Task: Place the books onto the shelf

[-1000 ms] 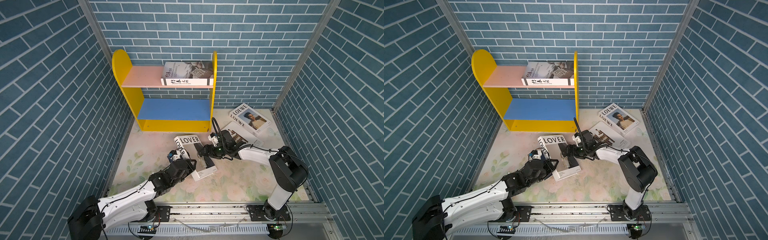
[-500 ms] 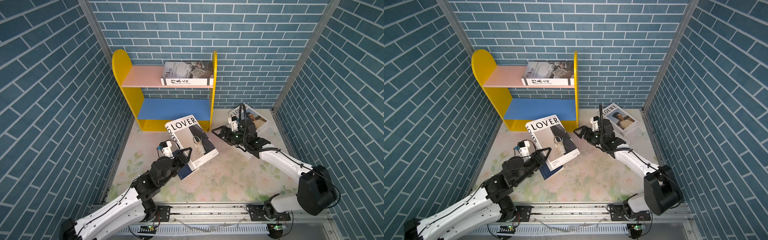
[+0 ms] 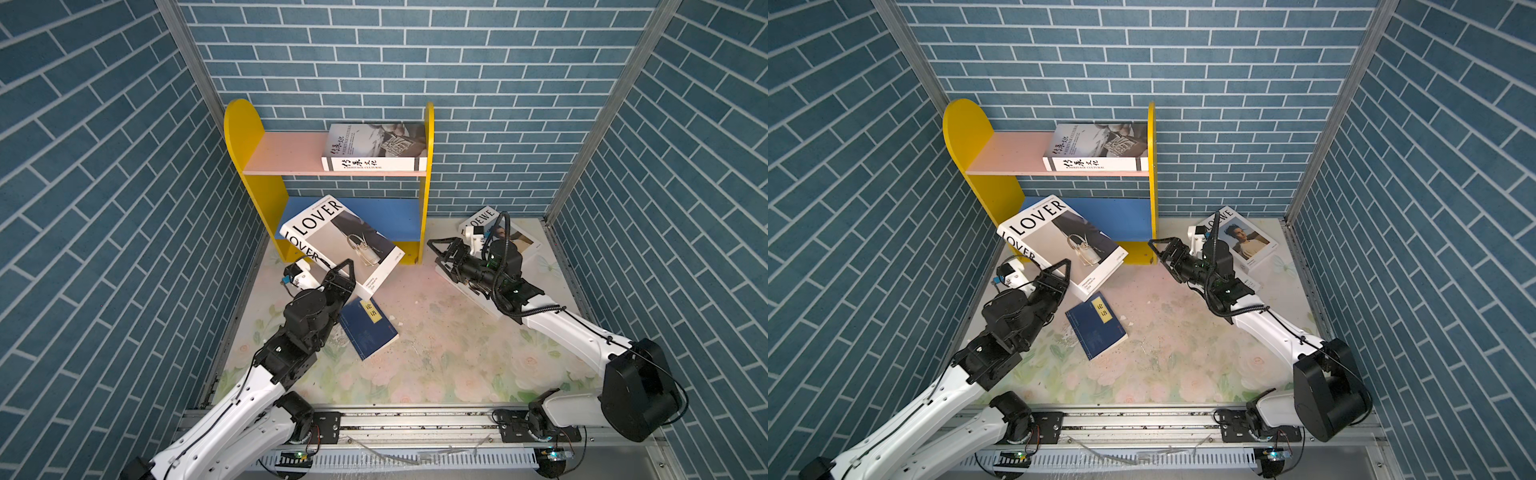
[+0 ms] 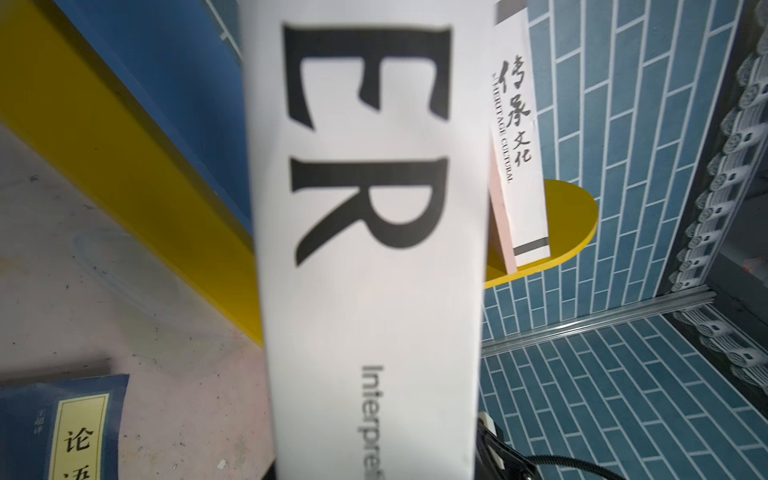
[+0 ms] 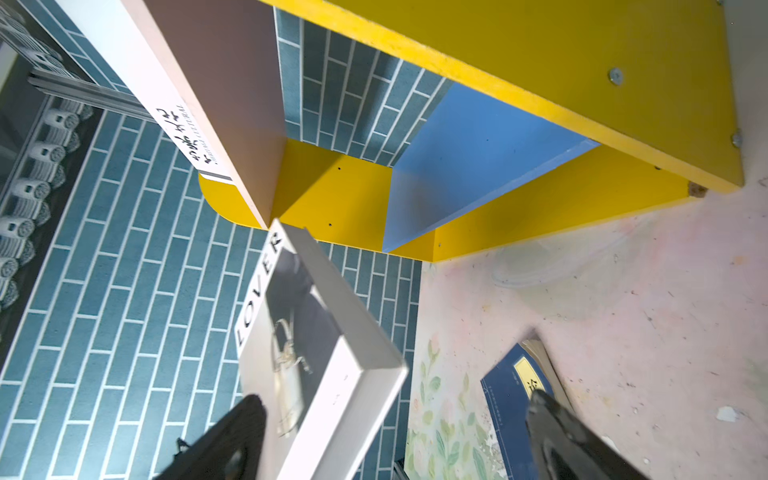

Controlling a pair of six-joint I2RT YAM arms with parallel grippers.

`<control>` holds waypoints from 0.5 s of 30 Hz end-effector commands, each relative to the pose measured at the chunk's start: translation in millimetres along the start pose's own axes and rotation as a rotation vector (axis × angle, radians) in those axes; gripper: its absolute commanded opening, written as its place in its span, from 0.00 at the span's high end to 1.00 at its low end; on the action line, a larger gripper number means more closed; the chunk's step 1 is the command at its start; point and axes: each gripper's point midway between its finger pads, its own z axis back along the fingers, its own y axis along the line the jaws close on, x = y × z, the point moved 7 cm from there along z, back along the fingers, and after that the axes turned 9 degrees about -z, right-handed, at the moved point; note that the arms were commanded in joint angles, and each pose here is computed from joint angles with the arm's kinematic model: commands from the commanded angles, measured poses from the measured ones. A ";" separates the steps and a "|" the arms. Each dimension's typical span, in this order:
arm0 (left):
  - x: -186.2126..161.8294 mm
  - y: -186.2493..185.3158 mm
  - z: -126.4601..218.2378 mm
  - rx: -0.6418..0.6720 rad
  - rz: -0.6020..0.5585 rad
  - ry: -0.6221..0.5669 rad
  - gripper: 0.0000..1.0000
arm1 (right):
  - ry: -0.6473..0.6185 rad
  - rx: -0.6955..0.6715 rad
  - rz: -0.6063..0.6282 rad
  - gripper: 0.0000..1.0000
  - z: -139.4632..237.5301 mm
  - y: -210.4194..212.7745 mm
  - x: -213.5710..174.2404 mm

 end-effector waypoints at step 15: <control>35.6 -10.2 -74.1 -0.095 0.102 -0.251 0.66 | -0.009 0.004 0.023 0.02 -19.8 15.0 2.4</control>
